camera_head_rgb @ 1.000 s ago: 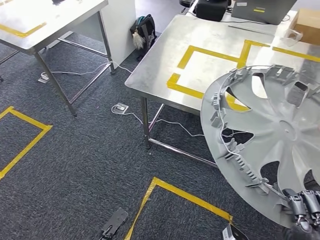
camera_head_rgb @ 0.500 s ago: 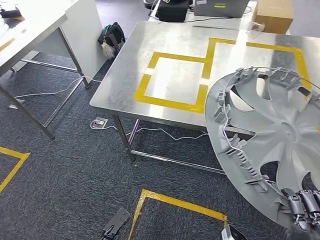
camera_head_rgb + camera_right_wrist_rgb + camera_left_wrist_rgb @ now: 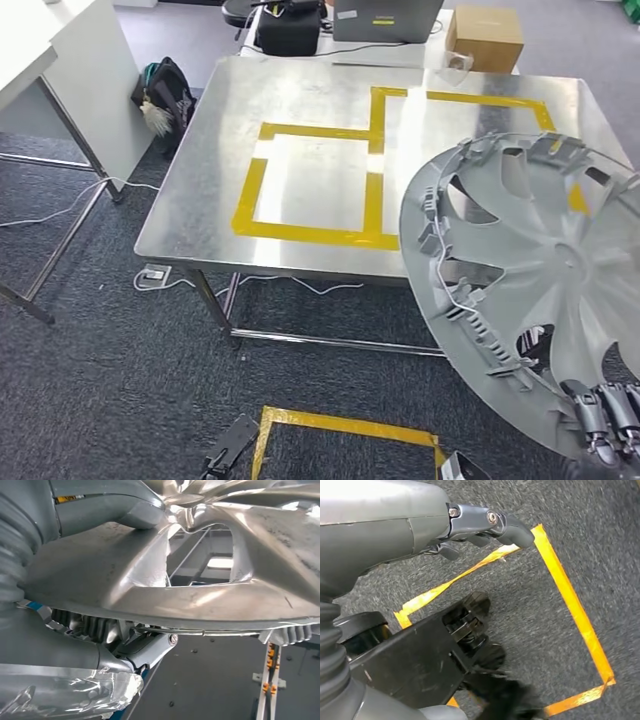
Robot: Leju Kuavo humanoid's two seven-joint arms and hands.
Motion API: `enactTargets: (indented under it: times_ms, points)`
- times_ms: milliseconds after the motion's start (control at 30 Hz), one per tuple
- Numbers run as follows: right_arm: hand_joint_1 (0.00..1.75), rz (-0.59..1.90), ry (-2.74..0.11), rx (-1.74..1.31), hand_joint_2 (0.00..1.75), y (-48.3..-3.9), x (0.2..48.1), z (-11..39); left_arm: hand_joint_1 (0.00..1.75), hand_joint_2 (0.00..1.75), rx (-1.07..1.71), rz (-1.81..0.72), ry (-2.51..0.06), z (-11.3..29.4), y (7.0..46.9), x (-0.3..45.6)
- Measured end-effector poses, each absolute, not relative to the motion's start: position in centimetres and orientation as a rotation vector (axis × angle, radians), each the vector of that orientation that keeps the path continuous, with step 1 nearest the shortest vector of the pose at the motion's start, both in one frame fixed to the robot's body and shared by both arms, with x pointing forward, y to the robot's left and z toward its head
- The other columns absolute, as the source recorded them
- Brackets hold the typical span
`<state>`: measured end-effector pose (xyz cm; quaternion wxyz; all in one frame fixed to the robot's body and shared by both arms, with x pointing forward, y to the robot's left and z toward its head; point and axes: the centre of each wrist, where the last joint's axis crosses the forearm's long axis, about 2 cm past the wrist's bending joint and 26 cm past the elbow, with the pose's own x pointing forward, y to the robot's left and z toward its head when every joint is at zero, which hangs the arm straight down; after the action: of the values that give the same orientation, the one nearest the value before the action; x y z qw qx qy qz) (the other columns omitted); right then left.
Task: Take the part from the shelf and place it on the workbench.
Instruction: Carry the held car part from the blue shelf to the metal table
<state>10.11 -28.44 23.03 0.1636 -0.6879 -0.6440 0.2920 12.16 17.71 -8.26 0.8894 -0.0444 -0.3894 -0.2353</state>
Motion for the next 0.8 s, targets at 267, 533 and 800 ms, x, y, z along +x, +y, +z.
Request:
enactTargets:
  times_ms: [267, 533, 800]
  points:
    - [1.75, 0.841, -1.836, -1.949, 1.75, -28.4, 10.0, 22.8, 0.00, 1.75, -0.094, -0.488, -0.804, -8.2, 17.7, 12.2]
    - [1.75, 0.862, -1.831, -1.912, 1.75, -28.2, 9.9, 22.2, 0.00, 1.75, -0.098, -0.467, -0.816, -8.2, 17.7, 12.5]
    - [1.75, 0.857, -1.815, -1.868, 1.75, -27.8, 9.8, 21.5, 0.00, 1.75, -0.099, -0.452, -0.820, -8.1, 17.8, 12.6]
